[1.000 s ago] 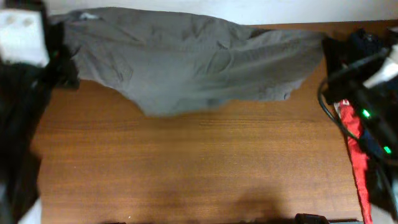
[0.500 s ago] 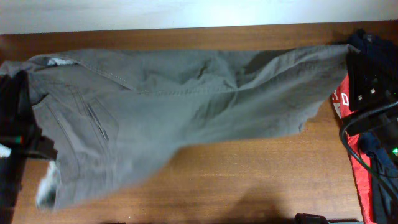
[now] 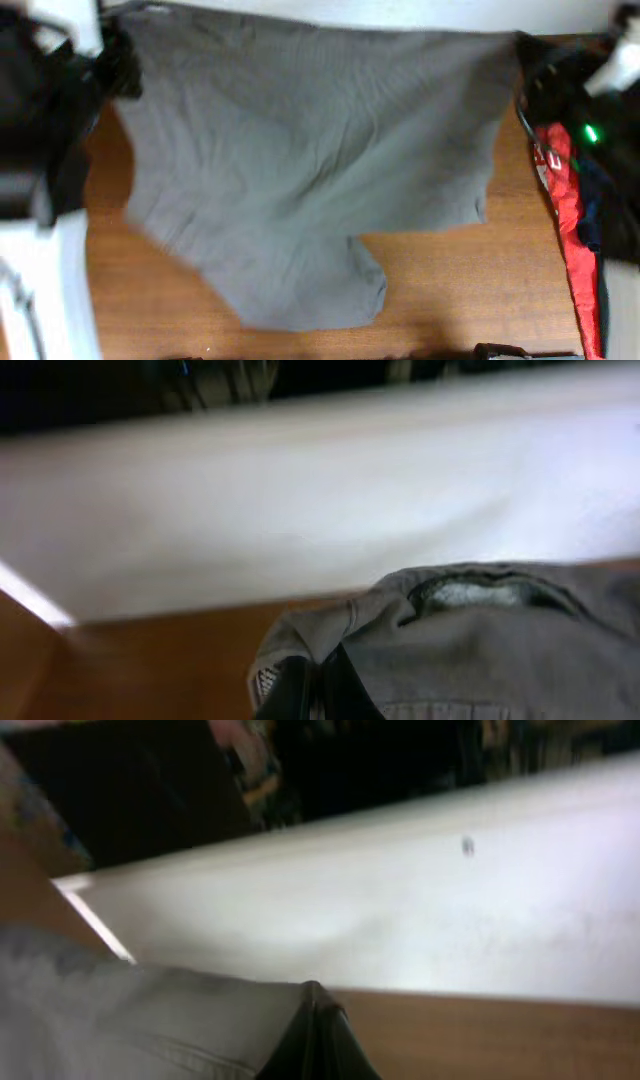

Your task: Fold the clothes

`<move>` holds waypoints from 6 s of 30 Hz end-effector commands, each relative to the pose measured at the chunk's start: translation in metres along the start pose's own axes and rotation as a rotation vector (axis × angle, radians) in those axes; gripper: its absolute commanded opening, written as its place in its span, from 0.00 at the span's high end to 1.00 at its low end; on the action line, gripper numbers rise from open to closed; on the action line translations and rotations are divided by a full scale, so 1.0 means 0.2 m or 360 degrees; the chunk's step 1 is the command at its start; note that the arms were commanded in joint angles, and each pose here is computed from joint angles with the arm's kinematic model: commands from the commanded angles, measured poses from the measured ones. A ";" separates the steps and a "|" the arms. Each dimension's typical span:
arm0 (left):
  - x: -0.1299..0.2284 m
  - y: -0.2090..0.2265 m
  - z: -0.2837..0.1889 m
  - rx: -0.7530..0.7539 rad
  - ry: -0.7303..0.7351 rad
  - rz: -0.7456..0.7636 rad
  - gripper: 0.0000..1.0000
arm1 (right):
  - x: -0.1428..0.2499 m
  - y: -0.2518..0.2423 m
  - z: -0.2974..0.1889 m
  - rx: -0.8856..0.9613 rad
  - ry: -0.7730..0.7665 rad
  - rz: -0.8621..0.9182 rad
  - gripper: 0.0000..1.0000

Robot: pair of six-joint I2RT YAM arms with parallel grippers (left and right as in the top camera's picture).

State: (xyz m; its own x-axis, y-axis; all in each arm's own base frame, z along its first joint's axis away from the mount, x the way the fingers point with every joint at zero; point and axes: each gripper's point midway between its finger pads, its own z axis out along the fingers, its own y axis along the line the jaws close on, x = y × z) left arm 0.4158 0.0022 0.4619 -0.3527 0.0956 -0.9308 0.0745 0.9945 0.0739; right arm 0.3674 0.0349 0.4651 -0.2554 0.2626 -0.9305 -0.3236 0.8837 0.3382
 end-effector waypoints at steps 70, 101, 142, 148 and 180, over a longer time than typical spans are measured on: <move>2.13 -0.02 0.72 0.0105 0.2075 -0.0357 0.18 | 2.31 -0.13 -0.02 -0.0071 0.2215 0.0349 0.80; 2.14 -0.01 0.71 0.0119 0.2094 -0.0335 0.17 | 1.94 -0.47 -0.05 0.0692 0.1938 0.0428 0.24; 2.14 -0.01 0.71 0.0120 0.2099 -0.0335 0.17 | 1.89 -0.68 -0.08 0.0686 0.1801 0.0696 0.63; 2.14 -0.01 0.71 0.0120 0.2096 -0.0336 0.17 | 2.08 -0.60 -0.10 0.0533 0.1828 0.0827 0.57; 2.14 -0.01 0.71 0.0121 0.2098 -0.0335 0.17 | 1.88 -0.70 0.12 -0.0003 0.1122 0.0919 0.59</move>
State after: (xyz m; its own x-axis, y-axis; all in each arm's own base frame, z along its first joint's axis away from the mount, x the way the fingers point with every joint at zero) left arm 0.3984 0.0339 0.0164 -0.9926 -0.0544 0.1089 -0.0630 0.9950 -0.0773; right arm 0.3418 0.0304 0.0688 -0.8810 0.3400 -0.3289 -0.0093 0.6827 0.7306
